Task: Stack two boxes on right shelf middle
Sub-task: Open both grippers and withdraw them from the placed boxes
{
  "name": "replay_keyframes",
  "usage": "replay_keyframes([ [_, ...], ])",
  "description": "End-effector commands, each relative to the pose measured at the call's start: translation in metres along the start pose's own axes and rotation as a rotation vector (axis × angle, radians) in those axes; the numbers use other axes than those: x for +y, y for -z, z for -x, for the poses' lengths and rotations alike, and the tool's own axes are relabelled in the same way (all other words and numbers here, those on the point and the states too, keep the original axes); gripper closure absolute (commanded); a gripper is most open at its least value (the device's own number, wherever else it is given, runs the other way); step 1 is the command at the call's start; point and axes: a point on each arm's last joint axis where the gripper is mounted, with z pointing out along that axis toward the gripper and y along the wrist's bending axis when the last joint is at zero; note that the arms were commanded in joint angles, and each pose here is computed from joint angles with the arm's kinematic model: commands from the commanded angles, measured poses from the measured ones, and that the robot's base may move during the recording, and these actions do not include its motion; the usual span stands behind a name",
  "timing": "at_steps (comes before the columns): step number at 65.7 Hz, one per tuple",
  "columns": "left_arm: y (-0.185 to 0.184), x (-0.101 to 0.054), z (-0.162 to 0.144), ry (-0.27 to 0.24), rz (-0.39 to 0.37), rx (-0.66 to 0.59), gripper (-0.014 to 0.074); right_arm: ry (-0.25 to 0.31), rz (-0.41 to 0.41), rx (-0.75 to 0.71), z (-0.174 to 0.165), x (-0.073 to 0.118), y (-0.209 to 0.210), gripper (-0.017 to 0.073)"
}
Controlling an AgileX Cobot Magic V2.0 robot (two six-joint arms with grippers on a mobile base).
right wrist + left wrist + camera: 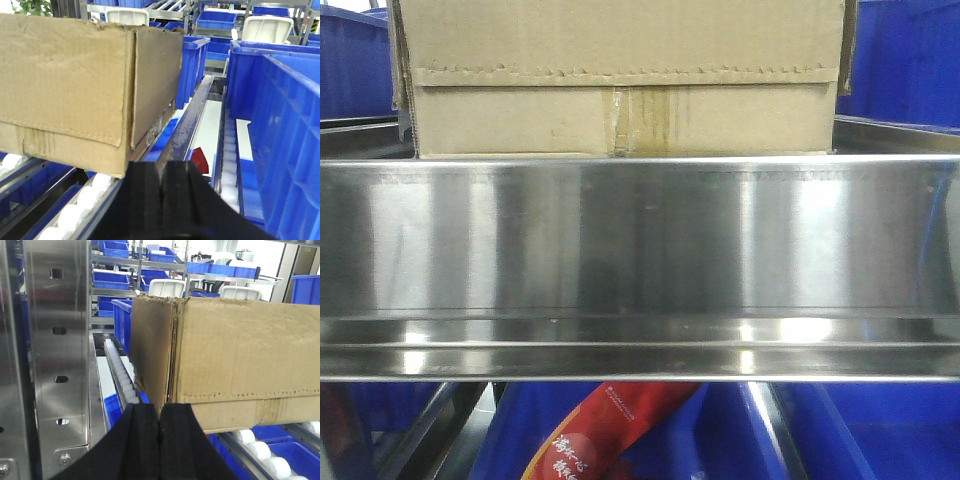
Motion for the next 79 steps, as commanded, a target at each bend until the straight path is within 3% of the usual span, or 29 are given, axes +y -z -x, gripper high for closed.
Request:
replay_keyframes([
  [1,0.001,0.000,0.003,-0.003,-0.003,-0.035,0.0704,0.014,-0.012,-0.027,0.001,-0.001,0.001,0.0713],
  [36,0.000,0.000,-0.003,-0.004,0.005,-0.031,0.0704,0.014,-0.012,-0.027,0.001,-0.001,0.001,0.0713],
  [45,0.004,0.004,-0.017,-0.090,0.064,-0.028,0.0704,0.014,-0.012,-0.027,0.001,-0.001,0.001,0.0713],
  [50,0.009,0.006,-0.027,-0.052,0.114,-0.045,0.0704,0.014,-0.012,-0.027,0.001,-0.001,0.001,0.0713],
  [60,0.016,0.011,-0.054,-0.057,0.201,-0.074,0.0704,0.014,-0.012,-0.027,0.001,-0.001,0.001,0.0713],
  [79,0.007,0.018,-0.099,-0.060,0.222,-0.100,0.0704,0.014,-0.012,-0.028,0.001,-0.001,0.001,0.0713],
])
